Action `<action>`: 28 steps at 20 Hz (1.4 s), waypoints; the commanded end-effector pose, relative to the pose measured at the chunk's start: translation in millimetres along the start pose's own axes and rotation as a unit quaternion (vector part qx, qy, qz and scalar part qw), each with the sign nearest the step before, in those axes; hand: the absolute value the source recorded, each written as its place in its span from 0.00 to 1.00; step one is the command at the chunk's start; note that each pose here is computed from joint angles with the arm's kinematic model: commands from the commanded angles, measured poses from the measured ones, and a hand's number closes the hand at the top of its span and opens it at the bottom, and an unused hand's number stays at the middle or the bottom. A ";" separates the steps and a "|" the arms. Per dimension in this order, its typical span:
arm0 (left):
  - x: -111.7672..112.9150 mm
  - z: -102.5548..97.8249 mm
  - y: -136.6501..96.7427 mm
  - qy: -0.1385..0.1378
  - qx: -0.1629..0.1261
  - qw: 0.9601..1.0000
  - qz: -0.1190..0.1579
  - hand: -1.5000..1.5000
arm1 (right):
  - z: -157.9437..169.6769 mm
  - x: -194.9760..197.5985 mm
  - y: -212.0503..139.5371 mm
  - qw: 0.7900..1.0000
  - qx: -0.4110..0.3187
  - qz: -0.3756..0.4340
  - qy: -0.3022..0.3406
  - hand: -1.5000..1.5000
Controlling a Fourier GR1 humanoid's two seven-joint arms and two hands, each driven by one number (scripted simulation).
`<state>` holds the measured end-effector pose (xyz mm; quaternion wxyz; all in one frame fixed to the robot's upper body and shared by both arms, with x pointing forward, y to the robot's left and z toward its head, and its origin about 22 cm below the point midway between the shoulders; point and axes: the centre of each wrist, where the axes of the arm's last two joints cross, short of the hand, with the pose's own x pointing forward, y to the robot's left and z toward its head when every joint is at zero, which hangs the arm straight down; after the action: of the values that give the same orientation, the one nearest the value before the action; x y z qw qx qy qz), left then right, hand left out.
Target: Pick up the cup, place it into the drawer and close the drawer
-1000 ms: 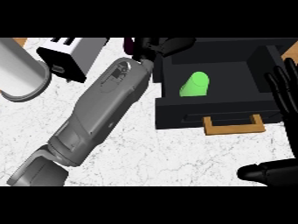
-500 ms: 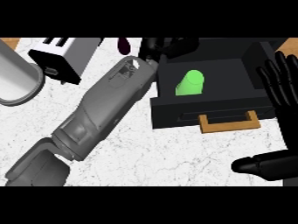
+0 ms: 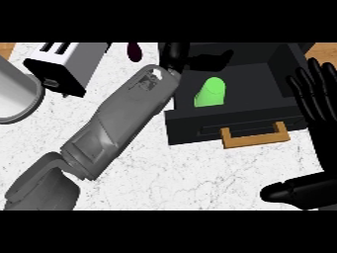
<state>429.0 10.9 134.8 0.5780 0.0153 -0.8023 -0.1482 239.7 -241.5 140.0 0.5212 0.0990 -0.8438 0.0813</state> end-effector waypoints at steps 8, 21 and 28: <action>16.1 1.1 -8.1 -0.052 -0.002 0.993 0.102 0.00 | -1.7 1.8 0.6 0.999 0.004 -0.041 0.001 0.00; 3.3 12.9 37.9 -0.057 0.038 0.976 0.205 0.00 | 32.9 20.1 -16.2 0.994 0.085 0.058 0.033 1.00; -15.0 50.7 93.0 -0.028 0.079 0.972 0.220 0.00 | 36.8 27.6 -27.0 0.985 0.100 0.130 0.058 1.00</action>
<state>415.4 83.1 143.7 0.5599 -0.1258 -0.8184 0.0290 205.9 -273.6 146.8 0.5389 0.0611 -0.8145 0.2060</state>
